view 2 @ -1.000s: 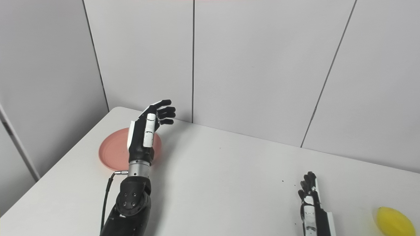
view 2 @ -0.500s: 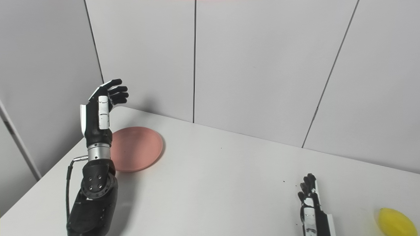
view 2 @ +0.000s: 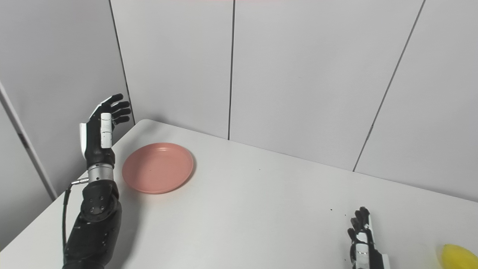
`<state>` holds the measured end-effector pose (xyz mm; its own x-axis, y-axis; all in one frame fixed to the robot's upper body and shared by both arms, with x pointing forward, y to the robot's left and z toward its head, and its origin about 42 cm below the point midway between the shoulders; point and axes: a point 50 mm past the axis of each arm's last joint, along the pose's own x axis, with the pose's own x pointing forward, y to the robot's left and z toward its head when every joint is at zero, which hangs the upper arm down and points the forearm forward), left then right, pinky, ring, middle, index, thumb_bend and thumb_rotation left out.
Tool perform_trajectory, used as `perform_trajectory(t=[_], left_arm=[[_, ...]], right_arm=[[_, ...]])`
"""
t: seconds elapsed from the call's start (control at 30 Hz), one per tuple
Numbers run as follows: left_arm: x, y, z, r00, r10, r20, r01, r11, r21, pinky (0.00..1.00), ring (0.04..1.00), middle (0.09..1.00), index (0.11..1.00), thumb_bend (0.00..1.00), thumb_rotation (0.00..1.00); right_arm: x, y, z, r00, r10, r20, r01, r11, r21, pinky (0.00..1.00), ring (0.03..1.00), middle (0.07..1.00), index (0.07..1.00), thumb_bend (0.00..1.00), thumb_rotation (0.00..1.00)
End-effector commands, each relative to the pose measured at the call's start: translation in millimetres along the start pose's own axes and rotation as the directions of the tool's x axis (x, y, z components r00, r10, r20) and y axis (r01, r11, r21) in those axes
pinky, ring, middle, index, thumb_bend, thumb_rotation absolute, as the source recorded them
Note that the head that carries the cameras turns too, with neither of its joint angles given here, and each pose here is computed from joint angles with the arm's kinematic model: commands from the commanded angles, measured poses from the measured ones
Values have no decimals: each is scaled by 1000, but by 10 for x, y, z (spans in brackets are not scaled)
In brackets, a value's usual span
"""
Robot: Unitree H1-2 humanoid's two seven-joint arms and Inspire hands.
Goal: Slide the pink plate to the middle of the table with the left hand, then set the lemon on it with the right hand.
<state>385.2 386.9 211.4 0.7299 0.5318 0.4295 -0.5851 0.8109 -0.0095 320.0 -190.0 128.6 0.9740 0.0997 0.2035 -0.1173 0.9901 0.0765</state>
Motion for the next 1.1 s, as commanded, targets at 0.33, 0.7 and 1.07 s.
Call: perform_trajectory(t=[0.33,0.7,1.07], left_arm=[[143,134,-30,1000,8,-20,-6,998,63,772,759,759,742,992,1000],[111,110,-337,995,-8,-97,16,996,85,812,792,802,788,917,1000],[20,9,-567,984,-48,-170,65,993,96,843,823,823,814,854,1000]], right_arm=[[-10,-139,-101,999,25,44,-28,998,57,1000,1000,1000,1000,646,1000],[-10,-125,-97,998,26,55,-30,998,61,1000,1000,1000,1000,646,1000],[-22,-132,-77,998,25,54,-29,997,68,1000,1000,1000,1000,687,1000]])
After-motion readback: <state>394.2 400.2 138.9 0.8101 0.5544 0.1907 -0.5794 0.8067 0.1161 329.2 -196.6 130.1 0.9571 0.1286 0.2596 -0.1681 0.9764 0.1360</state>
